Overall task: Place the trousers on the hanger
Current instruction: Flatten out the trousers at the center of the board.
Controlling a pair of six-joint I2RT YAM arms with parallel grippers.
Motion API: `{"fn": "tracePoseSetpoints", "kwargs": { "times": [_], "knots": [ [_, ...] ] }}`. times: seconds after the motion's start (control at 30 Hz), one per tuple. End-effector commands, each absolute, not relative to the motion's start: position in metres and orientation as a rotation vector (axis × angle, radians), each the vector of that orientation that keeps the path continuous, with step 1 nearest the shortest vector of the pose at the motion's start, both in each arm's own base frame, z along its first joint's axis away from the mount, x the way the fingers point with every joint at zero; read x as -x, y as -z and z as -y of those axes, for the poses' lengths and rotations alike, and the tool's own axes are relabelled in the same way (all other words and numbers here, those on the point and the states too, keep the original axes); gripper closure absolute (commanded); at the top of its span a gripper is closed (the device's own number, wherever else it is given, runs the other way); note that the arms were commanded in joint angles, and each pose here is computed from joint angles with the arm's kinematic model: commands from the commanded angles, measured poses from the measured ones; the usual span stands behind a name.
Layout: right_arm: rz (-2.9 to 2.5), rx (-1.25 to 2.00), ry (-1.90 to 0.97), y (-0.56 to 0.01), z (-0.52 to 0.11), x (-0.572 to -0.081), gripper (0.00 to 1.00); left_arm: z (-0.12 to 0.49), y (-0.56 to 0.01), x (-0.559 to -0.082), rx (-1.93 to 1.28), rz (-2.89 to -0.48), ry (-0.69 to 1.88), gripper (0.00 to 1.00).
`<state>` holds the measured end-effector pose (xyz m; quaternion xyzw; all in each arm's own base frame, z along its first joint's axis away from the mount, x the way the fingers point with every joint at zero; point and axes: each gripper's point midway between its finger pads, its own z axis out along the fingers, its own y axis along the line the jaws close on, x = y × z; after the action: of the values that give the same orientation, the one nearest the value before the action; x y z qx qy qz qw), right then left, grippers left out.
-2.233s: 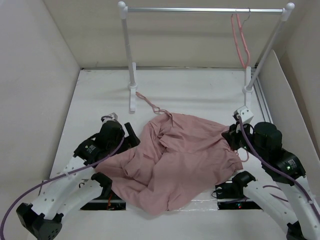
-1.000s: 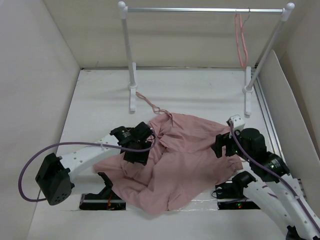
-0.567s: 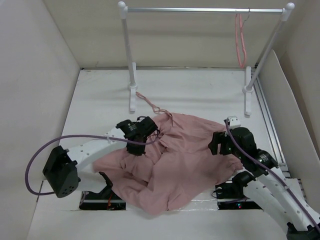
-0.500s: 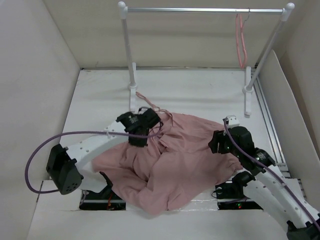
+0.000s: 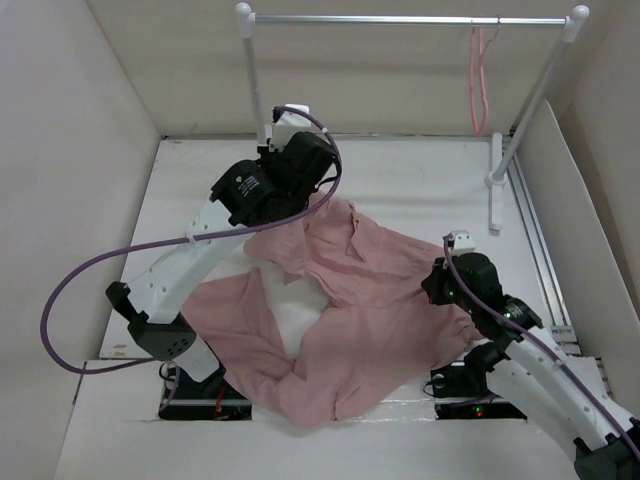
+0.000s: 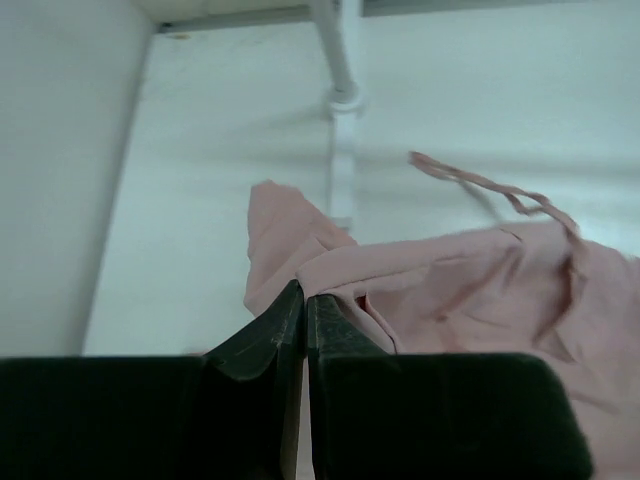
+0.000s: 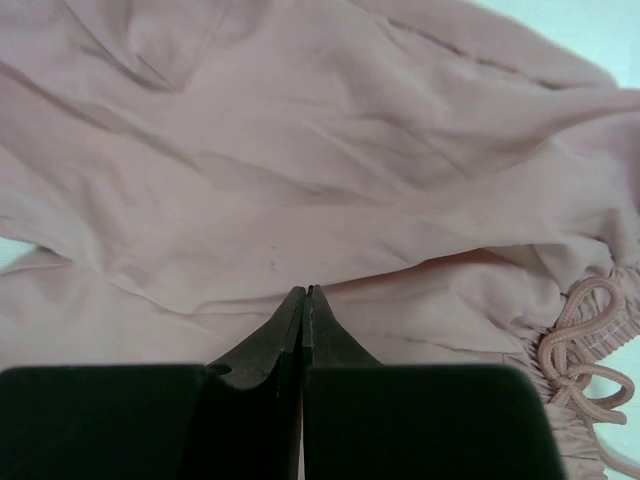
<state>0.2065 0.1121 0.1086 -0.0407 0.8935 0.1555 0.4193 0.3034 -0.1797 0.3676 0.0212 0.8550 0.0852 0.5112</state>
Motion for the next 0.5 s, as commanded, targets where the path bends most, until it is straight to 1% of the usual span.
{"fn": "tracePoseSetpoints", "kwargs": {
  "times": [0.0,0.03,0.1,0.13,0.17,0.2,0.23,0.33,0.4,0.43,0.47],
  "knots": [
    [-2.162,0.084,-0.41,-0.128,-0.11,-0.208,0.98,0.115,-0.404,-0.3,0.122,-1.859,-0.514,1.0],
    [-2.166,0.084,-0.411,-0.126,-0.11,-0.206,0.98,0.094,-0.402,-0.308,0.173,-1.863,-0.556,1.0],
    [-2.179,0.087,-0.418,-0.12,-0.11,-0.203,0.98,0.078,-0.362,-0.315,0.168,-1.939,-0.634,1.0],
    [-2.186,0.086,-0.416,-0.118,-0.11,-0.202,0.98,0.073,-0.357,-0.325,0.229,-1.912,-0.601,1.0],
    [-2.19,0.085,-0.416,-0.117,-0.11,-0.202,0.98,0.042,-0.32,-0.332,0.221,-1.983,-0.727,1.0],
    [-2.188,0.087,-0.417,-0.12,-0.11,-0.202,0.98,0.032,-0.302,-0.339,0.249,-2.034,-0.708,1.0],
    [-2.182,0.092,-0.41,-0.125,-0.109,-0.204,0.98,0.003,-0.29,-0.346,0.369,-2.079,-0.707,1.0],
    [-2.184,0.12,-0.378,-0.129,-0.107,-0.206,0.97,-0.028,-0.3,-0.363,0.523,-2.055,-0.644,1.0],
    [-2.182,0.122,-0.373,-0.13,-0.107,-0.209,0.97,-0.048,-0.323,-0.374,0.573,-2.004,-0.624,1.0],
    [-2.186,0.129,-0.374,-0.13,-0.108,-0.209,0.97,-0.05,-0.315,-0.388,0.572,-2.018,-0.645,1.0],
    [-2.197,0.13,-0.37,-0.127,-0.108,-0.21,0.96,-0.05,-0.331,-0.398,0.582,-1.985,-0.635,1.0]
  ]
}}
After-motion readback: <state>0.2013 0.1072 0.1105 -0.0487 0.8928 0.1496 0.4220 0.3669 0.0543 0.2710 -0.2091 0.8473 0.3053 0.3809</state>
